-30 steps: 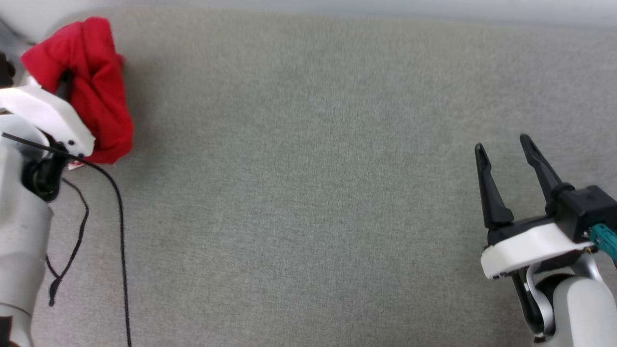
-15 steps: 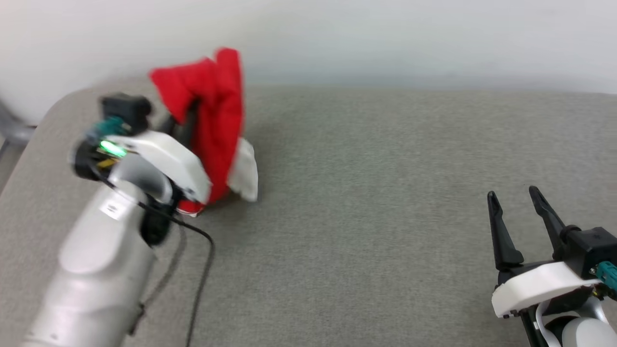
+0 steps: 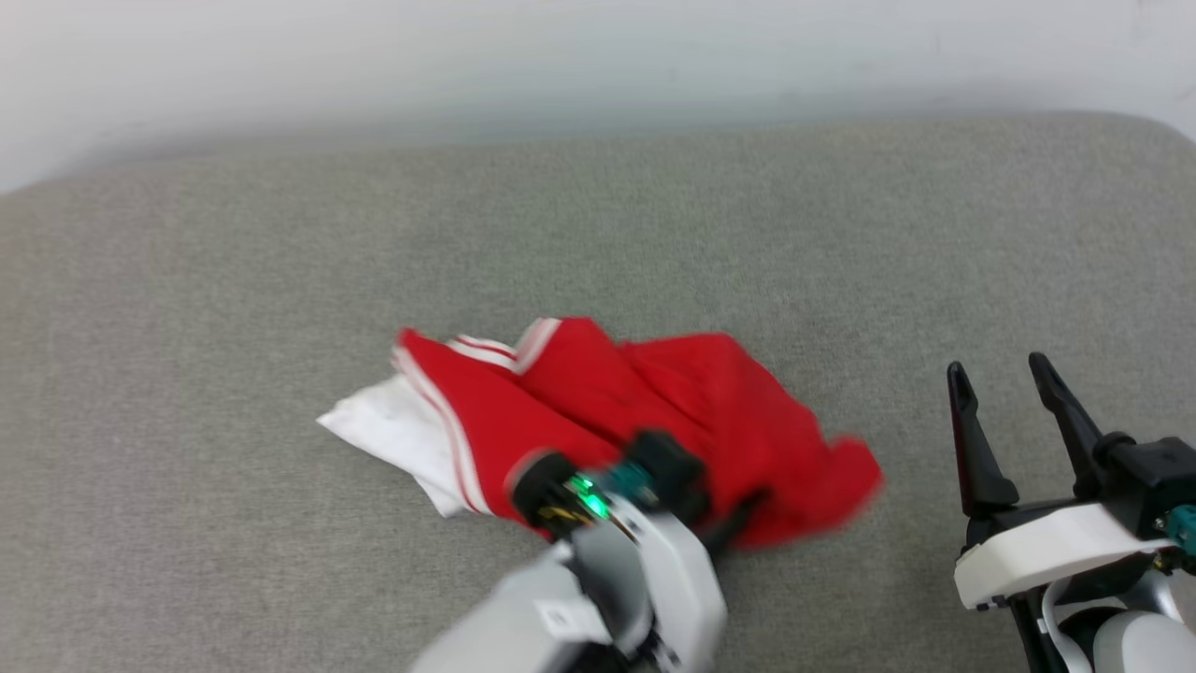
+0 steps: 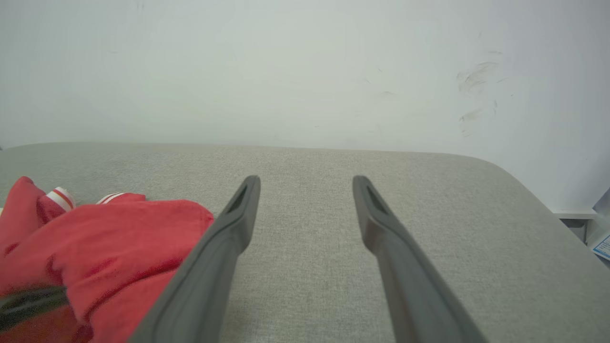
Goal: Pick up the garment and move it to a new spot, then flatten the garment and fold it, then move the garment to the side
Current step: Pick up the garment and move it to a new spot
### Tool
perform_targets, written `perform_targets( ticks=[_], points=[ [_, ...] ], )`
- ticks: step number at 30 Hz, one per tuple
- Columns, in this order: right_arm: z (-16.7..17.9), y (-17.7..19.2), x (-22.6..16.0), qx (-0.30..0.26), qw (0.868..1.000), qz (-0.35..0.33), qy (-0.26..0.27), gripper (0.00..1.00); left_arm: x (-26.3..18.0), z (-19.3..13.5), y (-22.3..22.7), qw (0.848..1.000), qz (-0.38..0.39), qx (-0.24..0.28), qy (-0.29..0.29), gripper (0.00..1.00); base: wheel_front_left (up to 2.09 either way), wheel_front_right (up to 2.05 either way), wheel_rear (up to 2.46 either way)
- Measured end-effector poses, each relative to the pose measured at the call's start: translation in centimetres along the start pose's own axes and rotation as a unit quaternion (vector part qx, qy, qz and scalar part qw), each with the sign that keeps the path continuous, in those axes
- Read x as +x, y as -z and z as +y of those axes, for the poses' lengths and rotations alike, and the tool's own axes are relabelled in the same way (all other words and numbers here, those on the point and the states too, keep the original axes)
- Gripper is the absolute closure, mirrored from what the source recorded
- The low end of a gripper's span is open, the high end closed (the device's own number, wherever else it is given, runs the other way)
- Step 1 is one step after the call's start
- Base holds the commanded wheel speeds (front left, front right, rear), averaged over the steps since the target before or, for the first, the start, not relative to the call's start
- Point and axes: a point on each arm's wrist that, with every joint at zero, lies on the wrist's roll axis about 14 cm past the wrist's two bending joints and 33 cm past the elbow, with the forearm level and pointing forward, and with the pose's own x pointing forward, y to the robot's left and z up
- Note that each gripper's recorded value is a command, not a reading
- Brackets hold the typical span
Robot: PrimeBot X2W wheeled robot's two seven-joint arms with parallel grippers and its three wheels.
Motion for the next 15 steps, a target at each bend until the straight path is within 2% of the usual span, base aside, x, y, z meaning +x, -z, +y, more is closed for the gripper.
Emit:
perform_targets(
  ticks=[5,8,9,10,11,15],
  points=[
    [-0.7,1.1,0.6,-0.003,1.0,0.013,0.01,0.0,0.8,-6.7,4.0,0.993,0.054,-0.004,0.103,1.0,0.0,0.0,0.0],
    [-0.9,1.4,1.1,-0.004,1.0,0.017,0.012,0.0,0.6,-8.6,6.0,0.987,0.081,-0.008,0.137,1.0,0.0,0.0,0.0],
    [-0.9,1.5,1.2,-0.004,1.0,0.019,0.012,0.0,0.4,-9.0,6.5,0.985,0.089,-0.01,0.144,0.71,0.0,0.0,0.0],
    [-0.8,1.7,1.2,-0.005,1.0,0.021,0.011,0.0,0.2,-9.3,6.9,0.984,0.093,-0.011,0.151,0.24,0.0,0.0,0.0],
    [-0.8,1.7,1.2,-0.005,1.0,0.021,0.011,0.0,0.1,-9.4,7.1,0.984,0.094,-0.012,0.154,0.0,0.0,0.0,0.0],
    [-0.6,1.5,1.2,-0.007,1.0,0.018,0.007,0.0,0.0,-9.4,5.6,0.987,0.055,-0.02,0.151,0.0,0.0,0.0,0.0]
  ],
)
